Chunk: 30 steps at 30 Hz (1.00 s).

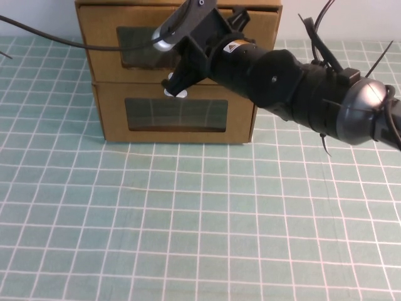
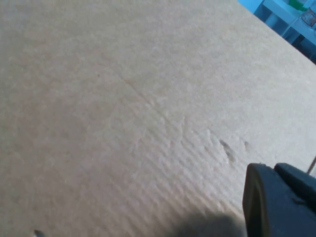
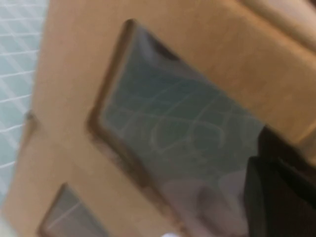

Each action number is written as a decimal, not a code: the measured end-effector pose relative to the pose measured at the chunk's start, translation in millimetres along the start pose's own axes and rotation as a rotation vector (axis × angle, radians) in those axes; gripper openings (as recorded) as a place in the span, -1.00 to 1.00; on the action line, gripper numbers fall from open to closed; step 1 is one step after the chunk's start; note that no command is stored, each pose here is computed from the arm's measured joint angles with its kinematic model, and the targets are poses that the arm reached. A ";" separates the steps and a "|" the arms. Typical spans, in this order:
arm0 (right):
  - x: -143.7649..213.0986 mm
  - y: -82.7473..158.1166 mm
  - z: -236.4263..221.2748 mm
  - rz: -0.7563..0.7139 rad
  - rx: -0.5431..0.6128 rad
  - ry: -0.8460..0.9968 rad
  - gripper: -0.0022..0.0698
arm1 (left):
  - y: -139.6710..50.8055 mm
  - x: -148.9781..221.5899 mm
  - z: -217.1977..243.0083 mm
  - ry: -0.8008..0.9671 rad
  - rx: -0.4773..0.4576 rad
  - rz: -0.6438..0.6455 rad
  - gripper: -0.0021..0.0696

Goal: Close the shoe box

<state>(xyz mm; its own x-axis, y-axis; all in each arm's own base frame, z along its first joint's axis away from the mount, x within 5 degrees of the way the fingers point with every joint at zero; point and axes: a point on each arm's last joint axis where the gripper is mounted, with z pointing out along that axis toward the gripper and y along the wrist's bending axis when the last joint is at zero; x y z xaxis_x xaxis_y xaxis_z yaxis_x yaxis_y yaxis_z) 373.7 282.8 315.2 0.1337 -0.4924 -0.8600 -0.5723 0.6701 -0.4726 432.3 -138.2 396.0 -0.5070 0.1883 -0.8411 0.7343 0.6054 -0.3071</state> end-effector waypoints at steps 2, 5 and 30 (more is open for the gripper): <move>-1.3 2.4 -2.3 -0.003 -0.042 0.011 -0.98 | -0.2 0.3 0.0 0.003 0.002 0.000 -0.96; -6.3 8.4 -11.7 -0.038 -0.164 0.039 -0.98 | -5.0 -1.0 -4.4 0.011 0.012 0.009 -0.96; -72.2 -124.7 -240.2 0.378 0.167 0.286 -0.98 | -176.5 -9.4 -213.9 -0.151 -0.121 0.254 -0.96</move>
<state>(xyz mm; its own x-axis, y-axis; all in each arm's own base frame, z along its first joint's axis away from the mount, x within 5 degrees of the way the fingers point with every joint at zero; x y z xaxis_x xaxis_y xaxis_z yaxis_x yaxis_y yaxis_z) 241.1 101.4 482.5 -0.2989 -0.3149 -0.9008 -0.3978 0.8992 -0.1823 210.9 -81.4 553.3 -0.2350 0.2339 -0.9434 0.7651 0.6431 -0.0312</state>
